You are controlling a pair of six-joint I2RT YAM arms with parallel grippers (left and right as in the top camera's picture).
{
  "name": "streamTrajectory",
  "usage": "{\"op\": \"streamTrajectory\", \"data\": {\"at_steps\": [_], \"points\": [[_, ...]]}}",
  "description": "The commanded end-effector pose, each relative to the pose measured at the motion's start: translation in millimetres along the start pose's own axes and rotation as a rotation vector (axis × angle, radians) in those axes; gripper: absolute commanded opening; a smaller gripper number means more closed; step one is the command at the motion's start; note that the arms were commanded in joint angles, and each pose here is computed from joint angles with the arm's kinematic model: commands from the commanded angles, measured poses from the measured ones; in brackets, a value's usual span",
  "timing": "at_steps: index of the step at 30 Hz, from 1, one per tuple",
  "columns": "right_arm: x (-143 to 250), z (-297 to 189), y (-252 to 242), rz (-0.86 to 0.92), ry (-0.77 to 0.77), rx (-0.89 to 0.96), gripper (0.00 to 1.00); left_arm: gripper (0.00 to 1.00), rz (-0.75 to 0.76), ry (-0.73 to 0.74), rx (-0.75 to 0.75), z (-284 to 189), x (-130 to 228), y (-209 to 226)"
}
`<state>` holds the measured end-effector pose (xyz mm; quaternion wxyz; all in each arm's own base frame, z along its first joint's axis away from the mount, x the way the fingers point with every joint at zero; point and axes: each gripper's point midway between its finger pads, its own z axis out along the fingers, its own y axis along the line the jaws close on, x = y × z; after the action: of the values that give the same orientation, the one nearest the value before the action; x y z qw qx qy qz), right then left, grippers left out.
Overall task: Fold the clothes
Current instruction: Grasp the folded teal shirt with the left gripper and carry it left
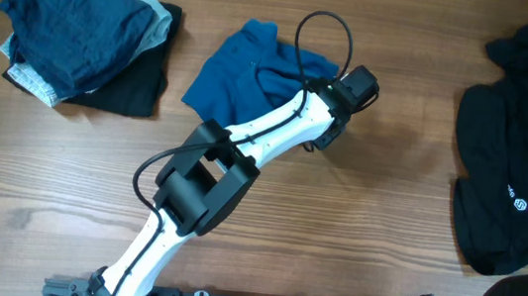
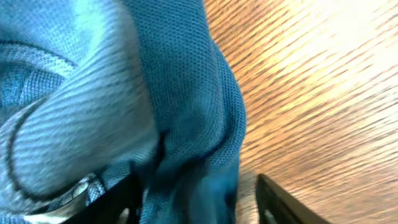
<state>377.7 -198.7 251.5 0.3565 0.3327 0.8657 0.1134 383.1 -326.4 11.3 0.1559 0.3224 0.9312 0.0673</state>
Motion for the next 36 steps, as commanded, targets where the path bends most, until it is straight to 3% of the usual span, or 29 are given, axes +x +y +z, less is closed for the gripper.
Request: {"op": "streamTrajectory", "data": {"at_steps": [1, 4, 7, 12, 15, 17, 19, 21, 23, 24, 26, 30, 34, 36], "points": [[-1, 6, 6, 0.004, 0.013, -0.033, 0.99, 0.55, -0.130, 0.012, 0.123, -10, 3, -26], [-1, 6, 6, 0.004, 0.014, -0.032, 0.99, 0.54, -0.120, 0.066, 0.048, 15, 17, -17], [-1, 6, 6, 0.000, 0.014, -0.033, 0.99, 0.61, -0.173, 0.088, -0.100, 28, 24, 19], [-1, 6, 6, -0.002, 0.013, -0.033, 0.99, 0.62, -0.230, 0.092, -0.118, 34, 24, 47], [-2, 6, 6, -0.004, 0.009, -0.034, 0.99, 0.66, -0.236, 0.034, -0.266, 30, 14, 74], [-2, 6, 6, -0.004, 0.009, -0.034, 0.99, 0.66, -0.215, 0.025, -0.262, 30, 11, 74], [-2, 6, 6, -0.004, 0.009, -0.034, 1.00, 0.51, -0.215, 0.031, -0.249, 33, 12, 71], [-2, 6, 6, -0.004, 0.010, -0.033, 0.99, 0.26, -0.209, 0.056, -0.228, 42, 18, 66], [-1, 6, 6, -0.003, 0.012, -0.033, 0.99, 0.09, -0.201, 0.082, -0.229, 51, 25, 65], [-1, 6, 6, -0.003, 0.012, -0.033, 0.99, 0.04, -0.205, 0.091, -0.232, 53, 28, 68], [-1, 6, 6, -0.003, 0.012, -0.033, 1.00, 0.04, -0.229, 0.084, -0.236, 52, 26, 79], [-1, 6, 6, -0.002, 0.013, -0.033, 0.99, 0.04, -0.319, 0.003, -0.241, 1, -4, 122], [-1, 6, 7, -0.002, 0.015, -0.041, 0.99, 0.04, -0.471, -0.274, -0.238, -129, -58, 186], [-1, 6, 7, -0.002, 0.015, -0.040, 0.99, 0.04, -0.535, -0.398, -0.242, -182, -67, 213]]}}
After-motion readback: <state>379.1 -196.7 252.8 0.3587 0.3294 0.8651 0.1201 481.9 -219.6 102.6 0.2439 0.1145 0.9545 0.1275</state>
